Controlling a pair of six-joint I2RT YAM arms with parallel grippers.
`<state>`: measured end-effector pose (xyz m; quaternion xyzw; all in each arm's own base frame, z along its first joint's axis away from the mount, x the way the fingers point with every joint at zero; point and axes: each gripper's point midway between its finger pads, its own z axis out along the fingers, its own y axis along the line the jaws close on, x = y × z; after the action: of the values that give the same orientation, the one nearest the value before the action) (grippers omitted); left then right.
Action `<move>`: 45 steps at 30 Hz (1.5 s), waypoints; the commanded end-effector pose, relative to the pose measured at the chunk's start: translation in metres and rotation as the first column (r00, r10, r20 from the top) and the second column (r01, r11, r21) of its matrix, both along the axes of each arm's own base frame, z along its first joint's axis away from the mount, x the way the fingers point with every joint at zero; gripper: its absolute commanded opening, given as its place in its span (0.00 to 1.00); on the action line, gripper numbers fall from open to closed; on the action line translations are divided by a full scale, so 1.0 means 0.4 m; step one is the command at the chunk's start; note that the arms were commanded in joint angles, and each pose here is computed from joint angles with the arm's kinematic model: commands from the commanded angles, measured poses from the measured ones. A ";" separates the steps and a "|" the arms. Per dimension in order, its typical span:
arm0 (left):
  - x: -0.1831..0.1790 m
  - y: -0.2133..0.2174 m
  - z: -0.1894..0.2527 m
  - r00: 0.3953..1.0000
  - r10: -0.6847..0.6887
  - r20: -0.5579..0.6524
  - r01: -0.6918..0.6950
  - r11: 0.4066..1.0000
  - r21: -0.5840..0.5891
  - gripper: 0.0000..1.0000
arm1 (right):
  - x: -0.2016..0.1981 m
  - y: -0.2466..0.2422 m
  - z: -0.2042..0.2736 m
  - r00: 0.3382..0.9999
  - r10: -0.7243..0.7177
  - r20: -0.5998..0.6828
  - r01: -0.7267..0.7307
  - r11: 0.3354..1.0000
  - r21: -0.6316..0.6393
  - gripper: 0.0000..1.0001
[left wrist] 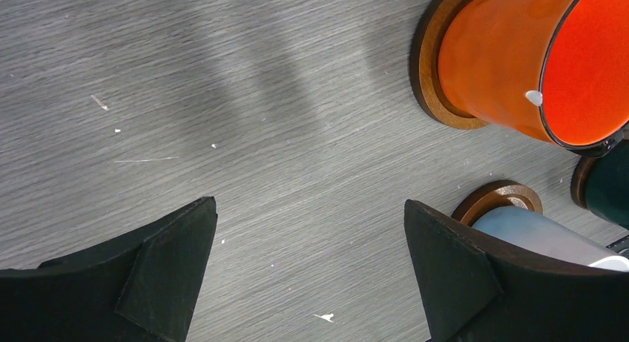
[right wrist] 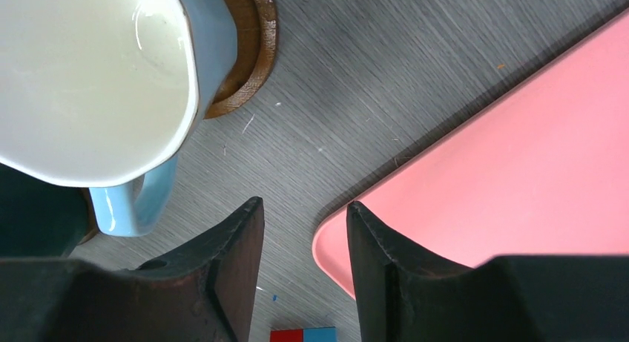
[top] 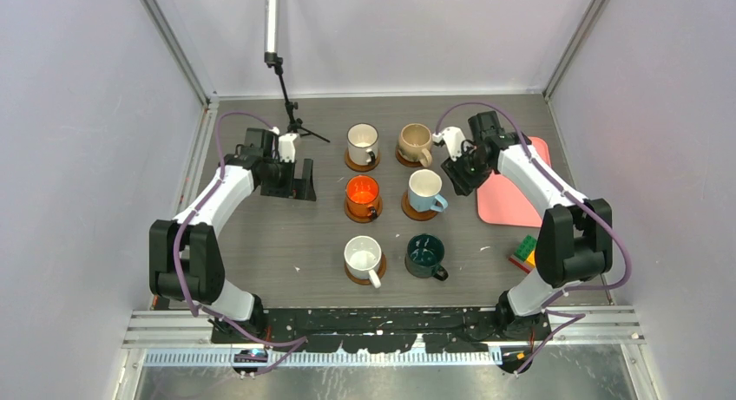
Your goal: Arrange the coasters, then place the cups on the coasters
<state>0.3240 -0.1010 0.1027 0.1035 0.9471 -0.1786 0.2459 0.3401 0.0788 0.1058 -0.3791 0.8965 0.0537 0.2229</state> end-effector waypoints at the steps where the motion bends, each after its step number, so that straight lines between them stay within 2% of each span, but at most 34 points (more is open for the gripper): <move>1: 0.024 -0.009 0.026 0.999 -0.003 0.039 0.003 1.000 -0.011 1.00 | 0.028 0.035 0.028 0.999 0.024 0.040 -0.026 0.999 0.036 0.52; 8: 0.029 -0.007 0.022 0.999 0.000 0.034 0.000 1.000 -0.007 1.00 | -0.007 0.063 0.012 0.997 0.077 0.012 -0.077 0.996 0.047 0.62; 26: 0.048 -0.013 0.008 1.000 -0.002 0.019 0.002 1.000 -0.013 1.00 | -0.046 0.086 0.033 0.993 0.117 0.008 -0.117 0.990 0.082 0.72; 30: 0.053 -0.014 0.008 1.000 -0.003 0.019 0.003 1.000 -0.013 1.00 | -0.041 0.075 0.031 0.994 0.107 0.014 -0.108 0.993 0.052 0.72; 32: 0.053 -0.013 0.009 1.000 -0.006 0.021 0.006 1.000 -0.010 1.00 | -0.020 0.039 0.034 0.999 0.046 0.028 -0.046 0.999 0.013 0.72; 35: 0.051 -0.010 0.013 1.000 -0.012 0.028 0.012 1.000 0.000 1.00 | 0.024 -0.039 0.044 0.990 -0.137 0.028 0.137 0.990 0.014 0.70; 40: 0.048 -0.008 0.008 1.000 -0.013 0.026 0.013 1.000 0.001 1.00 | 0.109 -0.153 0.043 0.909 -0.417 0.025 0.417 0.909 0.010 0.65; 42: 0.052 -0.010 0.010 1.000 -0.014 0.026 0.014 1.000 -0.004 1.00 | 0.148 -0.174 0.029 0.884 -0.467 0.003 0.467 0.884 0.000 0.64; 45: 0.060 -0.011 0.018 0.999 -0.017 0.033 0.017 1.000 -0.001 1.00 | 0.173 -0.218 0.009 0.877 -0.473 -0.081 0.474 0.880 -0.009 0.62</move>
<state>0.3298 -0.1015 0.0895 0.1024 0.9523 -0.1776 0.2262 0.3942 0.0077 0.1095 -0.1845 0.9585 0.0119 0.2168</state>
